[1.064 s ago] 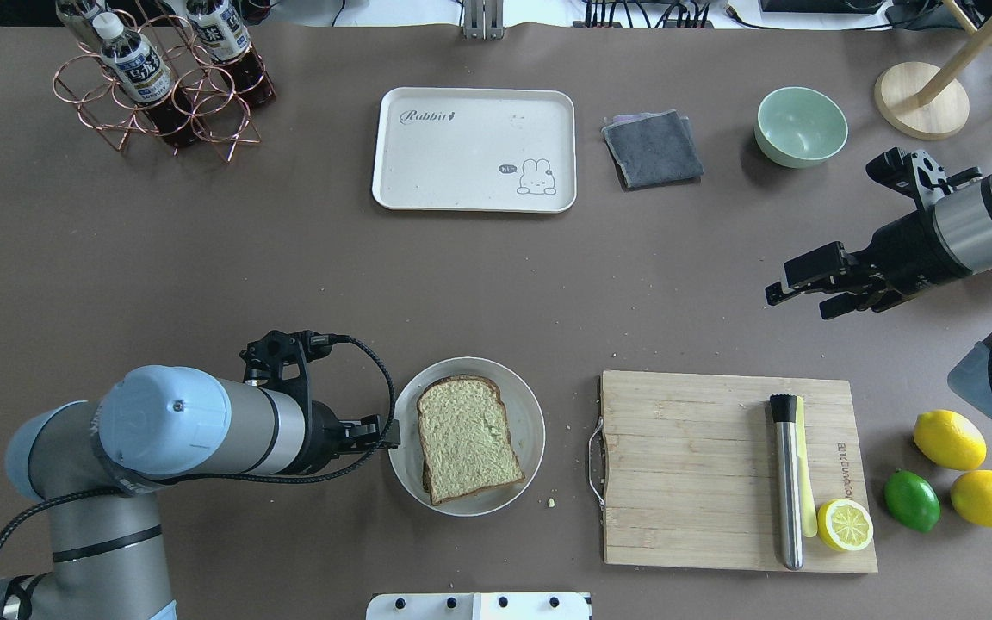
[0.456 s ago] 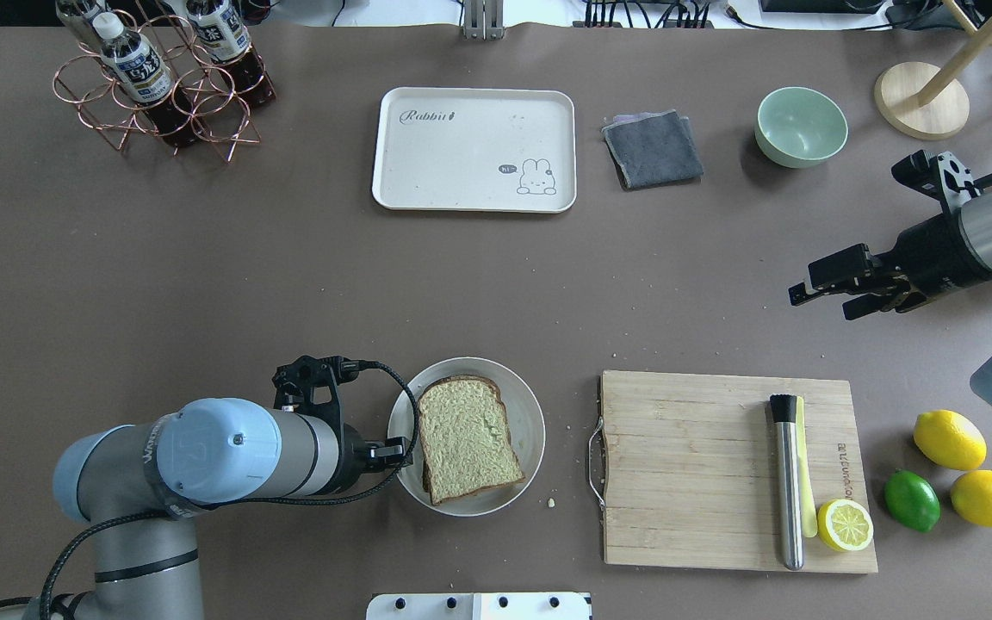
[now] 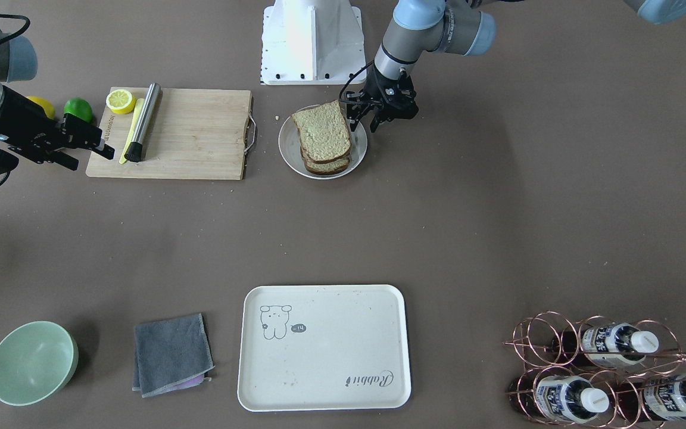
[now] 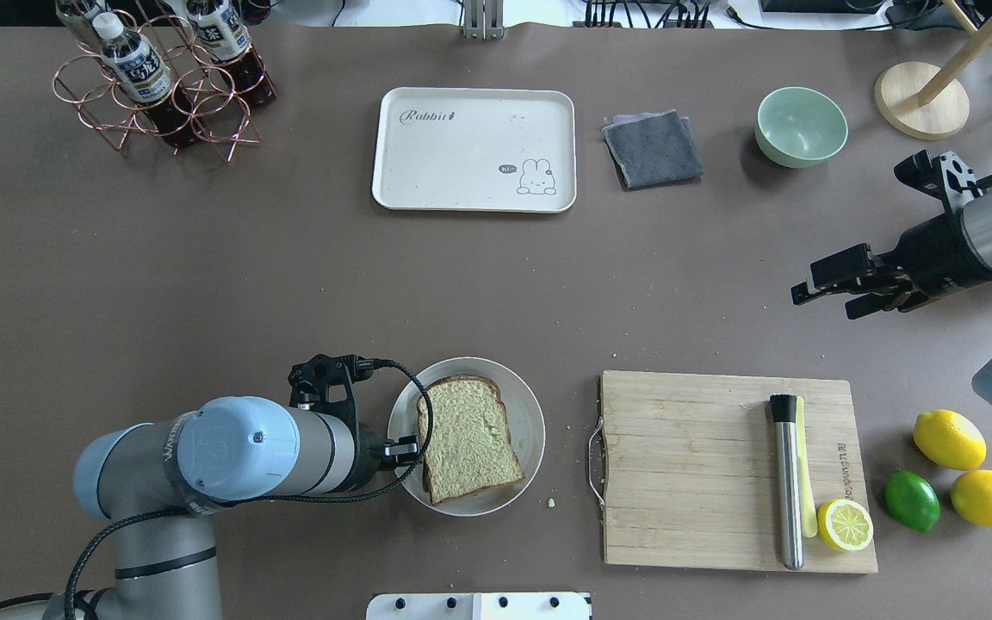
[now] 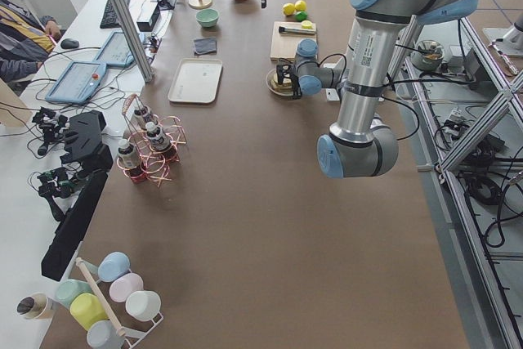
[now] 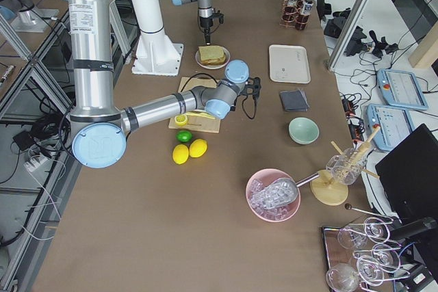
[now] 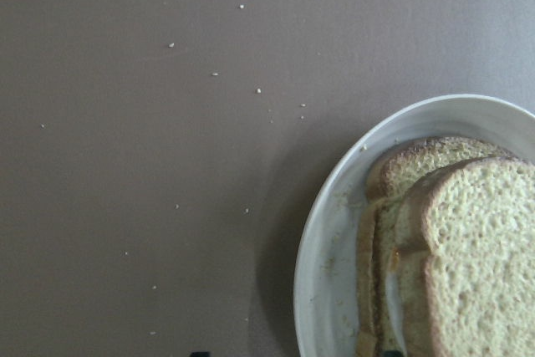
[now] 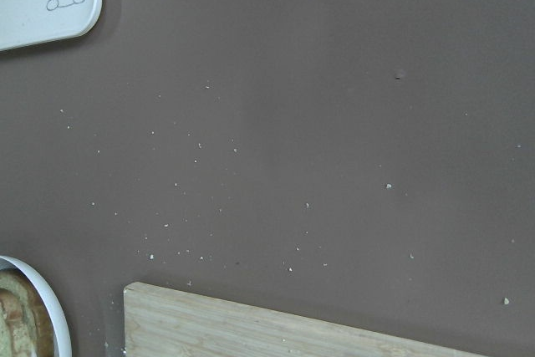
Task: Make sandwich and place on tray
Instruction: 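Grasp the plate rim with the left gripper while the right arm withdraws, then slide the plate with the left gripper onto the white tray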
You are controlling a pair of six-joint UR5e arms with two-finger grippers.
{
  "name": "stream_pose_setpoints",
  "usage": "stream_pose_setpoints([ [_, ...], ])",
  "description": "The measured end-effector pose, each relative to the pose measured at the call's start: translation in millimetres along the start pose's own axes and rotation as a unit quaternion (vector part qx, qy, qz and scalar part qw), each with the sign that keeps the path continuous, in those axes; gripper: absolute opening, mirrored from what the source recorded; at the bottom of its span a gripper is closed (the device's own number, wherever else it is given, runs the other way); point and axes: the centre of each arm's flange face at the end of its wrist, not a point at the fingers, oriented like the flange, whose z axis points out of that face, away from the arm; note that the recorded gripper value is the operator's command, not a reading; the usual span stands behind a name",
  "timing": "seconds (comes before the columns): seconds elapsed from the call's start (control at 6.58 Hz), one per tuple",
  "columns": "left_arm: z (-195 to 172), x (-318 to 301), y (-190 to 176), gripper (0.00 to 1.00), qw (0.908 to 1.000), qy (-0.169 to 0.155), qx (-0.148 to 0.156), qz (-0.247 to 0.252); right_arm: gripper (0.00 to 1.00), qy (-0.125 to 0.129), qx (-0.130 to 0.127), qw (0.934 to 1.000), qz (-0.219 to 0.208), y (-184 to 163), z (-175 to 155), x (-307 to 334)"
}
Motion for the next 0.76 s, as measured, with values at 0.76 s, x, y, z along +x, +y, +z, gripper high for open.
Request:
stream_pose_setpoints([
  [0.76,-3.4,1.7,-4.0,0.0,1.0,0.002,0.002,-0.001,0.99,0.001,0.0,1.0,0.001,1.6,0.4,2.3],
])
